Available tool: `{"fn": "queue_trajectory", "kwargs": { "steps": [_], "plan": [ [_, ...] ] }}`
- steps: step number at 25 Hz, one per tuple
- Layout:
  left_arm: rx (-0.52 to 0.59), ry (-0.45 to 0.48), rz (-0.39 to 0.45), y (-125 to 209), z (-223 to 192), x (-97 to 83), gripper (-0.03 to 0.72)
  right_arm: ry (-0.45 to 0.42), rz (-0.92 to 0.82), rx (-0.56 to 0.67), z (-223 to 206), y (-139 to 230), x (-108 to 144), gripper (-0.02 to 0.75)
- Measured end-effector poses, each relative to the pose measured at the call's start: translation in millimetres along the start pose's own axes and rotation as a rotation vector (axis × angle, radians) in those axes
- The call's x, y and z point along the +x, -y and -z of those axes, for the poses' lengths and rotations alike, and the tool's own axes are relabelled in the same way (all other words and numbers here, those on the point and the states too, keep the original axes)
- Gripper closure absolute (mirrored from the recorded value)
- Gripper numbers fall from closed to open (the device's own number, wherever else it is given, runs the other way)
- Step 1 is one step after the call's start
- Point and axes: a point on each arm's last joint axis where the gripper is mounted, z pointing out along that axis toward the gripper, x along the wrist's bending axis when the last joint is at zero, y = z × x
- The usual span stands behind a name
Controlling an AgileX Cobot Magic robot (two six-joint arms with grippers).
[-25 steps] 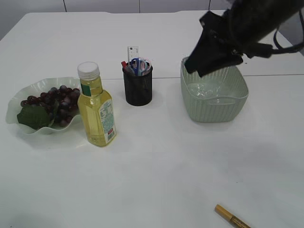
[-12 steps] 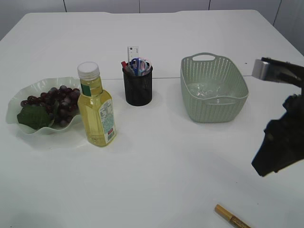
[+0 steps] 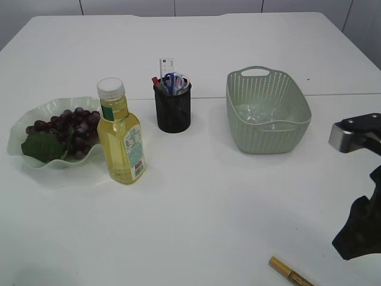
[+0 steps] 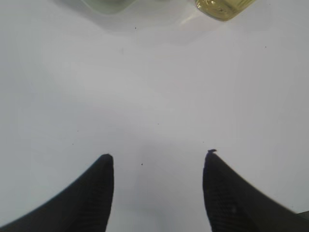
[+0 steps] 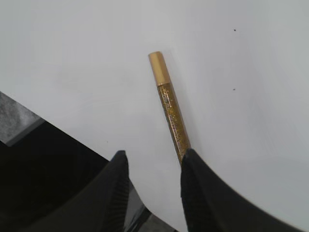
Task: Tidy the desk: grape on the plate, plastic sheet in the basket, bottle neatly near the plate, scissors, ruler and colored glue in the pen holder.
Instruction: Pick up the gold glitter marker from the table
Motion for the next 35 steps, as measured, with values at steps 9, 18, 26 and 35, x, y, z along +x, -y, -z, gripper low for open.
{"fn": "queue_trajectory", "kwargs": {
  "steps": [9, 18, 26, 35],
  "plan": [
    [-0.004, 0.000, 0.000, 0, 0, 0.0, 0.255, 0.045, 0.236, -0.014, -17, -10, 34, 0.468],
    [-0.020, 0.001, 0.000, -2, 0, -0.1, 0.255, 0.043, 0.207, 0.108, -52, -17, 27, 0.458],
    [-0.025, 0.001, 0.000, -2, 0, -0.1, 0.255, 0.045, 0.182, 0.177, -82, -22, 17, 0.391],
    [-0.051, 0.002, 0.000, -5, 0, -0.2, 0.255, 0.065, 0.182, 0.233, -110, -23, 7, 0.385]
  ]
}}
